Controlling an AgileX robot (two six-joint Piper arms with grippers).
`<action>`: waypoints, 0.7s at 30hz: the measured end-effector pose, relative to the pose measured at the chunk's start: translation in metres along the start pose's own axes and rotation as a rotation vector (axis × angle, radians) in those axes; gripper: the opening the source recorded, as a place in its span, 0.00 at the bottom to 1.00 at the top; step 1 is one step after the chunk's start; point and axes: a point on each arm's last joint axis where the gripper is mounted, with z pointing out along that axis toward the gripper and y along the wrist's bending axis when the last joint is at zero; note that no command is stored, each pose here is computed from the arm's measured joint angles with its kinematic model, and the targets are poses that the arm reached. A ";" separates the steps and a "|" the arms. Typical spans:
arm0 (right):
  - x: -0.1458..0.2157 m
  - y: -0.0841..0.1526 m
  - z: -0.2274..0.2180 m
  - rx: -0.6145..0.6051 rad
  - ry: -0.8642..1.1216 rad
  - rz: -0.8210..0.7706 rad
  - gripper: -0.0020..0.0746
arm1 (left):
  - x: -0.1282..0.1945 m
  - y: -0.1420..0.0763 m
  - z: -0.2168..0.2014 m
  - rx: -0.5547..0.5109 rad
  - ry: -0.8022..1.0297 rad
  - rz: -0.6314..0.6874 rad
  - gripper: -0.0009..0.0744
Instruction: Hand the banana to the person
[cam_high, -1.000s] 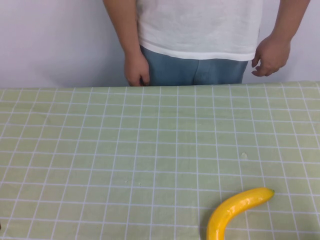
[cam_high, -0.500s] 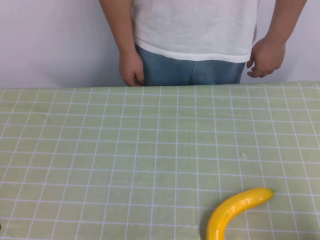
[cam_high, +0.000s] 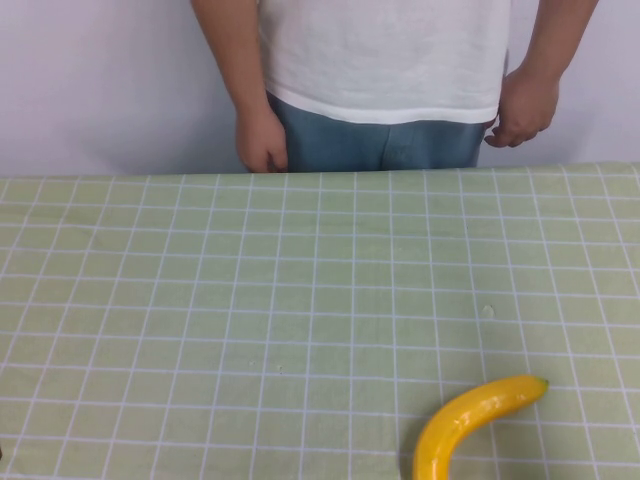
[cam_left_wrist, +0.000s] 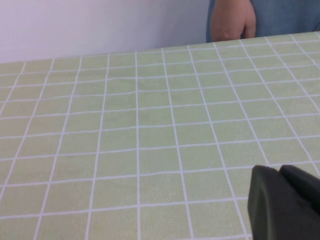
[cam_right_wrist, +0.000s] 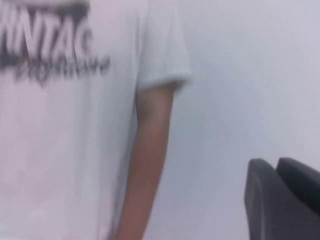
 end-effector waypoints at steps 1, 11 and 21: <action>-0.004 0.000 0.000 -0.003 -0.043 0.000 0.02 | 0.000 0.000 0.000 0.000 0.000 0.000 0.01; -0.037 -0.005 -0.006 0.023 -0.396 0.163 0.02 | 0.000 0.000 0.000 0.000 0.000 0.000 0.01; -0.151 -0.021 0.011 0.046 -0.359 0.206 0.02 | 0.000 0.000 0.000 0.000 0.000 0.000 0.01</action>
